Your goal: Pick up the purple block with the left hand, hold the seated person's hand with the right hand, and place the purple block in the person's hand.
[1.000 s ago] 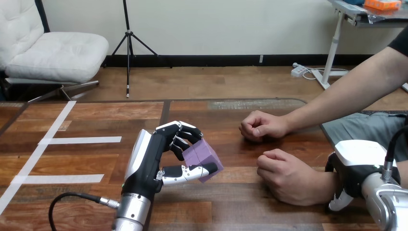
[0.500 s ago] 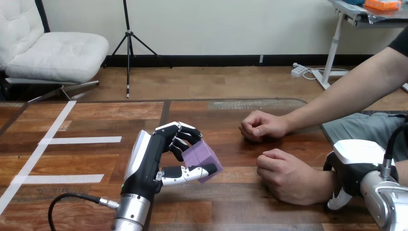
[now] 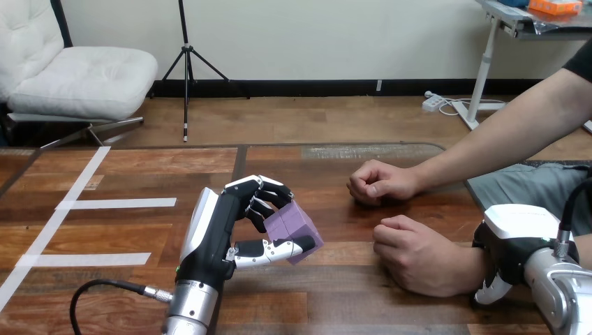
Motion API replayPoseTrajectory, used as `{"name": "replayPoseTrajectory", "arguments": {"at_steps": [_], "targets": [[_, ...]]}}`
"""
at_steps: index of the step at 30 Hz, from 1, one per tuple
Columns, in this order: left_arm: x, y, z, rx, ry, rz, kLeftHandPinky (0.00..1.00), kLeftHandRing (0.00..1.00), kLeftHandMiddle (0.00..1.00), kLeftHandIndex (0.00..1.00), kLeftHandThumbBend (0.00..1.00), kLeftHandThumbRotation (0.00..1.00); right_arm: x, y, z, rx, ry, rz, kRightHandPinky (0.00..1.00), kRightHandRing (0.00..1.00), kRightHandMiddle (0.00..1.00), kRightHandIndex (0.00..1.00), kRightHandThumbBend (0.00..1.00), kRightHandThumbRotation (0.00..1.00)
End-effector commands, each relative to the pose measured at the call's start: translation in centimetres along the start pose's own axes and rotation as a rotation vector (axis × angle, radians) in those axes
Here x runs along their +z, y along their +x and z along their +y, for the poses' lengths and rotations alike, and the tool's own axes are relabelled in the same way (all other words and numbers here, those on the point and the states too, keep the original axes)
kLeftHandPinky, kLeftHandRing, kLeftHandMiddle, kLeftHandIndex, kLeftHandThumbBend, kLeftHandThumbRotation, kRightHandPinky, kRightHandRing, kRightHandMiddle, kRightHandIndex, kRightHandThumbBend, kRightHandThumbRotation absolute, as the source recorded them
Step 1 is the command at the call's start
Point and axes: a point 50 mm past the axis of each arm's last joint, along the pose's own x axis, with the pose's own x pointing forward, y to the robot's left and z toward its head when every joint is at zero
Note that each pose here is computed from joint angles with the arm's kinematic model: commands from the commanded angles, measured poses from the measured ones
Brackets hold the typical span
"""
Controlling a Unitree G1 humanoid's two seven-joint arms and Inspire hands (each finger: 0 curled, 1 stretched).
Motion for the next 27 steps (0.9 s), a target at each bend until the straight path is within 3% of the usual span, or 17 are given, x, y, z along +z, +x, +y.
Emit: {"name": "replayPoseTrajectory", "arguments": {"at_steps": [1,14,20,27], "targets": [[1.29,1.57,1.02,0.041,0.003,-0.082,0.36,0.42,0.5,0.54,0.71,0.0,-0.1,0.3,1.45,0.076,-0.009,-0.006,0.33,0.45,0.52,0.57,0.73,0.0],[1.3,1.55,1.07,0.046,0.012,-0.08,0.36,0.42,0.5,0.54,0.71,0.0,-0.05,0.09,1.57,0.06,-0.005,-0.027,0.36,0.47,0.53,0.57,0.69,0.0],[1.36,1.56,1.09,0.047,0.005,-0.084,0.36,0.42,0.5,0.53,0.71,0.0,0.14,0.01,1.31,0.066,0.01,-0.009,0.38,0.48,0.54,0.57,0.68,0.0],[1.37,1.59,1.04,0.044,0.003,-0.085,0.36,0.42,0.5,0.53,0.71,0.0,0.09,-0.16,1.15,0.032,0.017,-0.026,0.4,0.49,0.55,0.55,0.69,0.0]]}}
